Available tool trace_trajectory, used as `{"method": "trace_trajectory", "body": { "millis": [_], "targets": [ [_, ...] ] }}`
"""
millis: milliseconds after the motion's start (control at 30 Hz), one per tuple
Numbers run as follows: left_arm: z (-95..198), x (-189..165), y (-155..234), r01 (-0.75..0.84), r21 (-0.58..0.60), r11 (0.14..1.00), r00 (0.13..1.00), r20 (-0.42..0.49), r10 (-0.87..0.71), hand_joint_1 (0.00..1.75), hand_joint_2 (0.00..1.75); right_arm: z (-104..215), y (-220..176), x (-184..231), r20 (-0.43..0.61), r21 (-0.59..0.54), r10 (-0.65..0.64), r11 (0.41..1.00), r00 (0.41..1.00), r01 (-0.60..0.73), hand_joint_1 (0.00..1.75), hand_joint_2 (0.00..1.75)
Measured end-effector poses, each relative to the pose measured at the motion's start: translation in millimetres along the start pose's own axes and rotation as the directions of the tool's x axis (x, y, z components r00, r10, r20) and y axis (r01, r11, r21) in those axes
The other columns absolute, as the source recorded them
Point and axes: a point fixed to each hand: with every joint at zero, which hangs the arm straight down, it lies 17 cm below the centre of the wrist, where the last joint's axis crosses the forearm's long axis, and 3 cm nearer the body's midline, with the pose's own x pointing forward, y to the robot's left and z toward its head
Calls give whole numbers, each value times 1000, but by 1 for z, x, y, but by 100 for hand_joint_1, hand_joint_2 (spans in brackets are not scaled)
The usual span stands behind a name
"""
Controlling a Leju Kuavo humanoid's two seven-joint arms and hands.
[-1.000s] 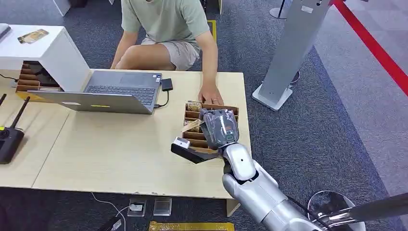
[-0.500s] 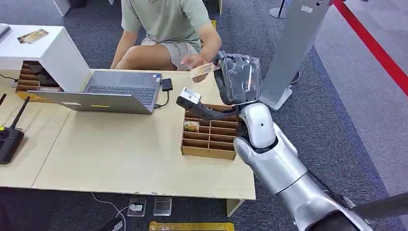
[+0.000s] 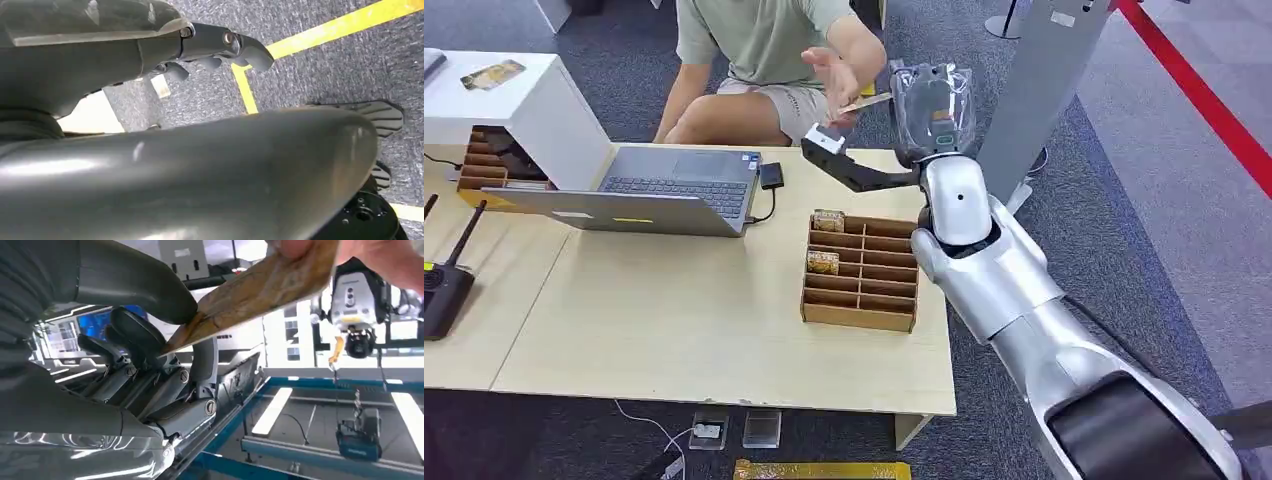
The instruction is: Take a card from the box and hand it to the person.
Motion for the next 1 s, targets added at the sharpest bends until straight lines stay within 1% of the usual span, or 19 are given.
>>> {"method": "trace_trajectory", "body": {
  "millis": [67, 100, 133, 167, 267, 467, 567, 633, 667, 700, 733, 800, 900, 933, 967, 1000],
  "targets": [
    [0, 0, 1, 5, 1, 1000, 1000, 1, -5, 0, 0, 1, 9, -4, -6, 25, 16, 1000, 1000, -16, 175, 175],
    [0, 0, 1, 5, 2, 1000, 1000, 3, -5, 0, 0, 2, 14, -6, -9, 37, 23, 999, 1000, -22, 99, 175],
    [0, 1, 2, 6, 3, 1000, 1000, 5, -6, 0, 0, 3, 18, -7, -11, 47, 28, 999, 1000, -27, 9, 175],
    [0, 1, 2, 8, 3, 1000, 1000, 7, -8, 0, 0, 4, 21, -9, -14, 56, 29, 998, 999, -28, 0, 175],
    [1, 0, 3, 16, 6, 1000, 1000, 5, -16, 0, 0, 7, 29, -11, -13, 74, 25, 997, 1000, -24, 0, 175],
    [1, 0, 4, 19, 8, 1000, 1000, 5, -19, 0, 0, 17, 44, 2, 8, 113, -60, 992, 998, 59, 0, 175],
    [1, 0, 4, 19, 10, 1000, 1000, 5, -19, 0, 0, 25, 50, 19, 19, 148, -184, 973, 983, 179, 0, 175],
    [1, 0, 4, 19, 9, 1000, 1000, 6, -19, 0, 0, 33, 53, 35, 21, 174, -295, 942, 955, 287, 0, 175],
    [1, 0, 4, 19, 10, 1000, 1000, 8, -19, 0, 0, 39, 56, 46, 19, 198, -364, 914, 931, 354, 0, 175],
    [1, 1, 4, 19, 9, 1000, 1000, 9, -19, 0, 0, 46, 55, 61, 13, 223, -468, 863, 884, 453, 0, 175],
    [1, 1, 4, 19, 9, 1000, 1000, 9, -19, 0, 0, 51, 54, 73, 9, 241, -541, 817, 841, 523, 0, 175],
    [1, 1, 4, 19, 7, 1000, 1000, 13, -19, 0, 0, 61, 55, 88, -2, 272, -622, 753, 783, 599, 0, 175],
    [1, 4, 3, 22, 5, 1000, 999, 30, -22, 0, 0, 78, 43, 122, -12, 328, -773, 596, 634, 733, 0, 175],
    [1, 5, 3, 22, 5, 1000, 999, 32, -22, 0, 0, 84, 45, 129, -22, 346, -798, 559, 603, 753, 0, 175],
    [1, 6, 3, 24, 5, 1000, 999, 39, -24, 0, 0, 89, 34, 144, -22, 370, -853, 477, 521, 797, 0, 175],
    [1, 6, 3, 27, 6, 1000, 999, 39, -27, 0, 0, 92, 29, 153, -17, 382, -875, 442, 484, 812, 0, 175]
  ]
}}
